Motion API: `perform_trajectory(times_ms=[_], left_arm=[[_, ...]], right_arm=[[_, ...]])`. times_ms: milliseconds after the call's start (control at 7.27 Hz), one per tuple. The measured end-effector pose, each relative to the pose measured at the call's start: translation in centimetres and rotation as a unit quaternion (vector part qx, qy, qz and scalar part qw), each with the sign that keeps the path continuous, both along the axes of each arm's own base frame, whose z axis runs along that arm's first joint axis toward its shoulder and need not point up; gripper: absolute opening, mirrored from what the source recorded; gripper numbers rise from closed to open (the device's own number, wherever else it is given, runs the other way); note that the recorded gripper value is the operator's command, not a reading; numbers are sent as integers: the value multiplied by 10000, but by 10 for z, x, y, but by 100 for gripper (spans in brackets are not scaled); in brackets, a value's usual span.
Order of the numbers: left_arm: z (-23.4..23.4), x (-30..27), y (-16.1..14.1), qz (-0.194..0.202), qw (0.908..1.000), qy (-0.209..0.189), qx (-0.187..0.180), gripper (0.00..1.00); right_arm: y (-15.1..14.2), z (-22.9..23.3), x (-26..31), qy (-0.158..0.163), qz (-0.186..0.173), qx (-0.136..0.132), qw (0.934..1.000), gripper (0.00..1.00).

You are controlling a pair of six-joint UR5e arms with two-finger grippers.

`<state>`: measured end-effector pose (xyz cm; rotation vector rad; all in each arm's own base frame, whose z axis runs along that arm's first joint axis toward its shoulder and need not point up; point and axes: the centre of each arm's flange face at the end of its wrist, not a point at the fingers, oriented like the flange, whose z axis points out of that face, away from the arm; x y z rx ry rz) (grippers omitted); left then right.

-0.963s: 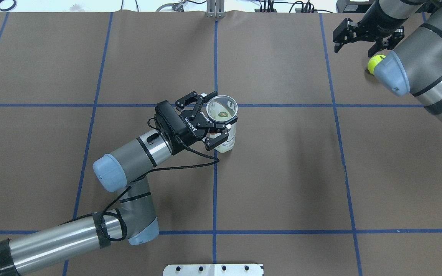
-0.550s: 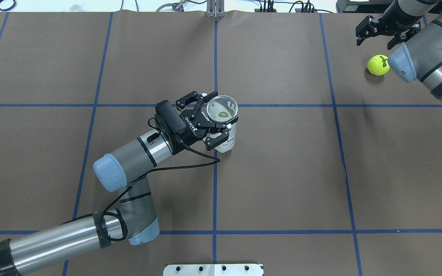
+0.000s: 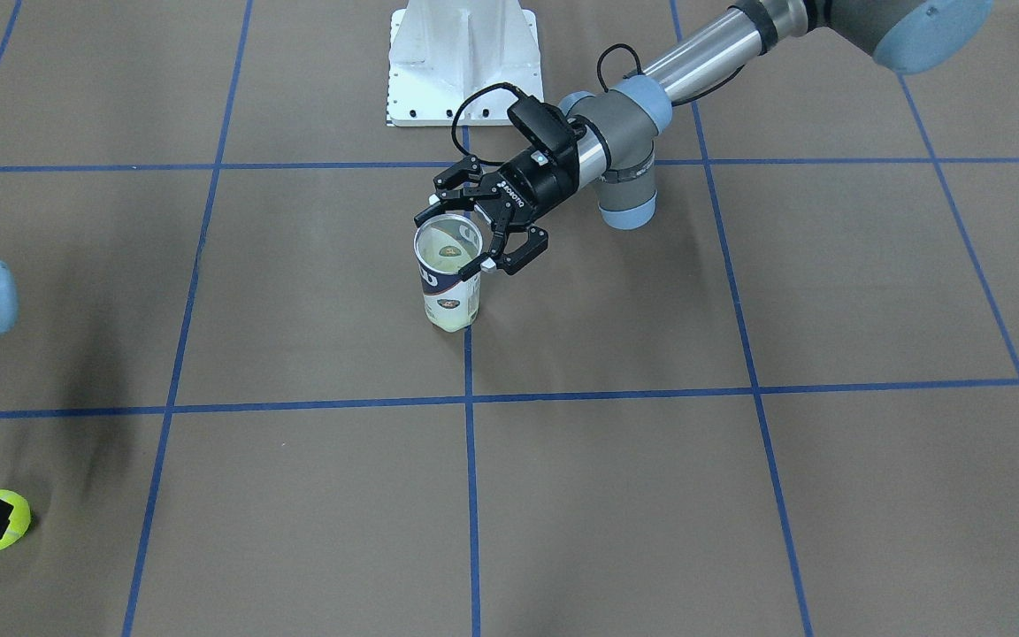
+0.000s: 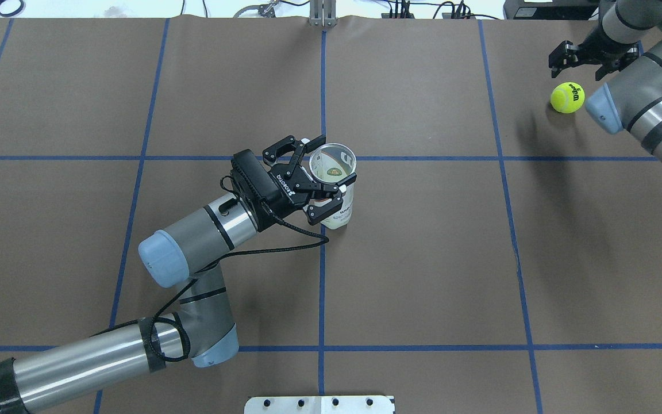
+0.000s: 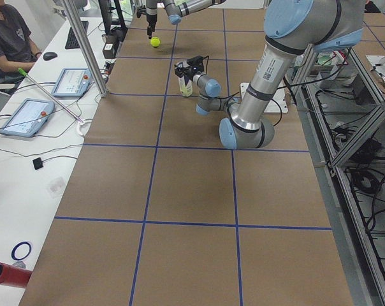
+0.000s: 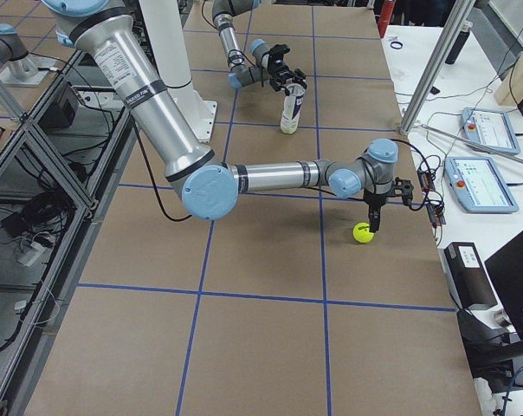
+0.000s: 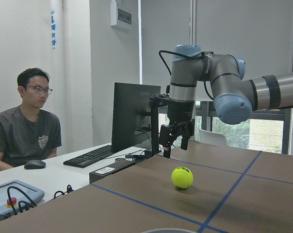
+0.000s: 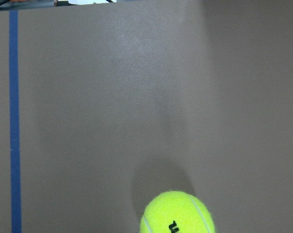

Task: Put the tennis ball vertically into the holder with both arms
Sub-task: 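Close the right gripper on the second yellow ball and lift it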

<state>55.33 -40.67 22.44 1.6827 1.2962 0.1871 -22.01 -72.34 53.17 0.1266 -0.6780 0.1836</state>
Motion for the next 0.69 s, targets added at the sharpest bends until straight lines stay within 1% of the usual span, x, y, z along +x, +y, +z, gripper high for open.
perform_trajectory(times_ms=[275,412,550,688], left_arm=[[0,-1,0,-2,10000,5,-1,90],[0,-1,0,-5,10000,9,0,90],[0,-2,0,-7,10000,11,1,90],[1,-2,0,-8,10000,10,0,90]], right_arm=[[8,21,-16,24,-99,51,9999,98],[12,29,-24,123,-123,78,9998,97],[14,36,-29,229,-126,97,9996,62],[16,39,-32,299,-125,105,9994,1]])
